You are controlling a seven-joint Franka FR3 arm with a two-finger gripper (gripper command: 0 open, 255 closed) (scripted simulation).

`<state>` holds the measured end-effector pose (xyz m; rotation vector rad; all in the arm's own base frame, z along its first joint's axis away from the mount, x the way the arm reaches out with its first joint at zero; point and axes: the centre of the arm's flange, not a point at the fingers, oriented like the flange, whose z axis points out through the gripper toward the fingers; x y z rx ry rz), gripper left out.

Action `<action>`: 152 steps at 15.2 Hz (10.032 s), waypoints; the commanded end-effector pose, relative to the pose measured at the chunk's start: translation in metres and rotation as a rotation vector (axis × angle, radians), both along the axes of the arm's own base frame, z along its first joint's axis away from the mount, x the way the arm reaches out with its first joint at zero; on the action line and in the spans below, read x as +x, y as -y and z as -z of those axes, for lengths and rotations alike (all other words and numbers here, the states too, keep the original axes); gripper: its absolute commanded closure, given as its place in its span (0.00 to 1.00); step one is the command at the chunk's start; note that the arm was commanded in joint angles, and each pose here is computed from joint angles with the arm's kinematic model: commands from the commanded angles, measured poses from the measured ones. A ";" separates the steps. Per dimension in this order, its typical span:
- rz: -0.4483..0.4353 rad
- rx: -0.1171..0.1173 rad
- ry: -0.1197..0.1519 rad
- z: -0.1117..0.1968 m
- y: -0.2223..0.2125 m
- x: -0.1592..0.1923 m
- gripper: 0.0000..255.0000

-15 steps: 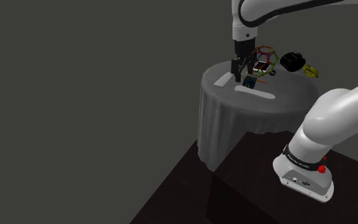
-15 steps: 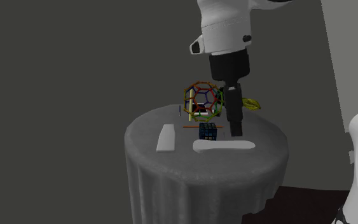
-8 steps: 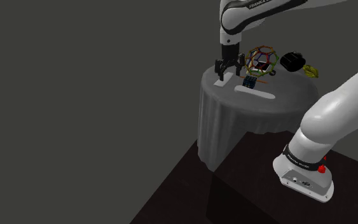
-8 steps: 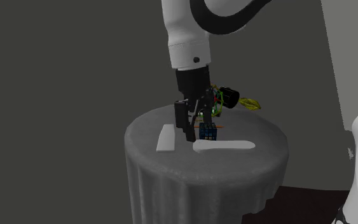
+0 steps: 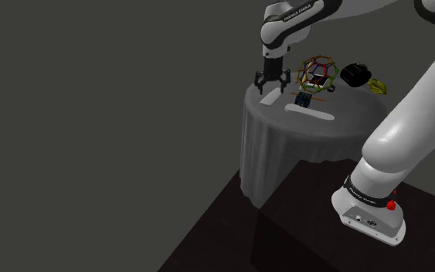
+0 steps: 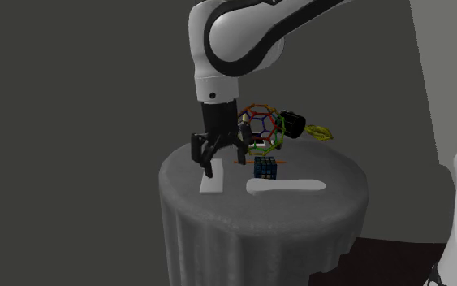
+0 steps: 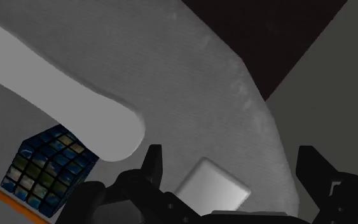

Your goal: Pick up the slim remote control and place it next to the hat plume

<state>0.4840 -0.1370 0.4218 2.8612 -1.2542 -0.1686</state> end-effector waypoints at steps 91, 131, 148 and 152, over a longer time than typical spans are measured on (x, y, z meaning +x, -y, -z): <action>0.609 -0.058 0.081 -0.089 0.227 -0.190 1.00; 0.609 -0.058 0.081 0.047 0.289 -0.364 1.00; 0.609 -0.058 0.081 0.081 0.289 -0.364 0.00; 0.609 -0.058 0.081 0.068 0.289 -0.364 0.00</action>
